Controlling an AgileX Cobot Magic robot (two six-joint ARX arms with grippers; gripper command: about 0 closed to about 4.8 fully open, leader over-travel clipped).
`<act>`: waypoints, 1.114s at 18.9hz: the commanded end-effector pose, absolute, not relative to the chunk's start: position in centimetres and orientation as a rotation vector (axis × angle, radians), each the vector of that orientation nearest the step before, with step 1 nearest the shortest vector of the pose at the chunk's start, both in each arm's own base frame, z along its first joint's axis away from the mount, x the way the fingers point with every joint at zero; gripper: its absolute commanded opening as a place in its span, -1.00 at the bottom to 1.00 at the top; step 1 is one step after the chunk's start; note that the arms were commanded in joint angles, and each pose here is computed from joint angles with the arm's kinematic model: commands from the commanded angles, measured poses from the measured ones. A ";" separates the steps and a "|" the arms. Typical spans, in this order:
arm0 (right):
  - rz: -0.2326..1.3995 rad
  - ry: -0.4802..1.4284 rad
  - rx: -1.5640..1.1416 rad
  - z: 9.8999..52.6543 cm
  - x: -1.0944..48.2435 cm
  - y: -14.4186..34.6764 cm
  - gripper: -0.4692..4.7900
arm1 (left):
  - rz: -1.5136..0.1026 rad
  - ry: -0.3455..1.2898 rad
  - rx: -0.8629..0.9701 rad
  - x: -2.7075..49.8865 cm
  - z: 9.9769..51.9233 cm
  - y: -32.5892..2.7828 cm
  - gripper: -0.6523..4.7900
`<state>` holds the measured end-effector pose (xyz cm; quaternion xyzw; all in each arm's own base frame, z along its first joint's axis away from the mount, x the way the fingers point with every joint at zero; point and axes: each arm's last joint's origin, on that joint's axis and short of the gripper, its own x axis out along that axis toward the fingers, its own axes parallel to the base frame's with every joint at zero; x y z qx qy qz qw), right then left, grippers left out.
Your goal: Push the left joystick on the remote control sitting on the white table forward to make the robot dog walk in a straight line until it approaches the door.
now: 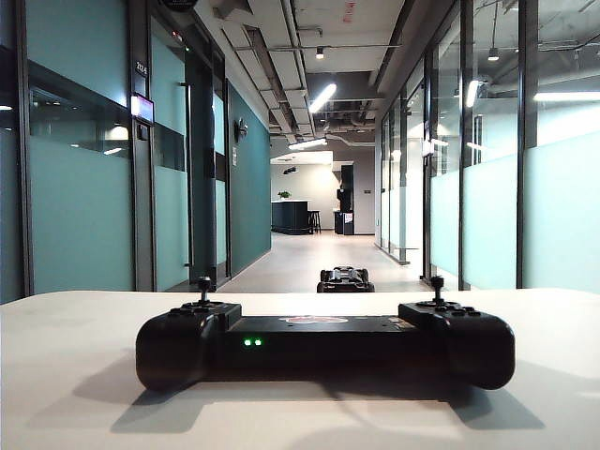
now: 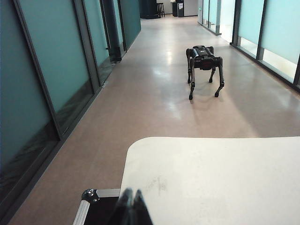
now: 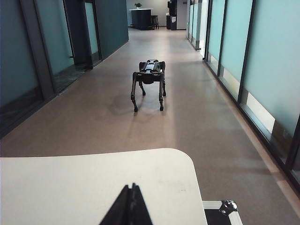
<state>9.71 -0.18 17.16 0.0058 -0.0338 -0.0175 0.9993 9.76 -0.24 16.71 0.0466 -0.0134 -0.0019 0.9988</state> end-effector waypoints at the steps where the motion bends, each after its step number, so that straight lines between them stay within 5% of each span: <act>1: -0.037 -0.084 0.016 17.2 9.7 -0.2 -0.84 | 0.040 -0.042 0.076 9.7 17.0 -0.1 -0.78; 9: -0.033 -0.127 0.016 18.5 9.4 -0.2 -0.84 | 0.063 -0.099 0.045 9.6 17.8 0.0 -0.78; 21: -0.030 -0.168 0.016 28.1 7.7 -0.1 -0.84 | -0.018 -0.073 -0.044 11.9 28.0 -0.4 -0.78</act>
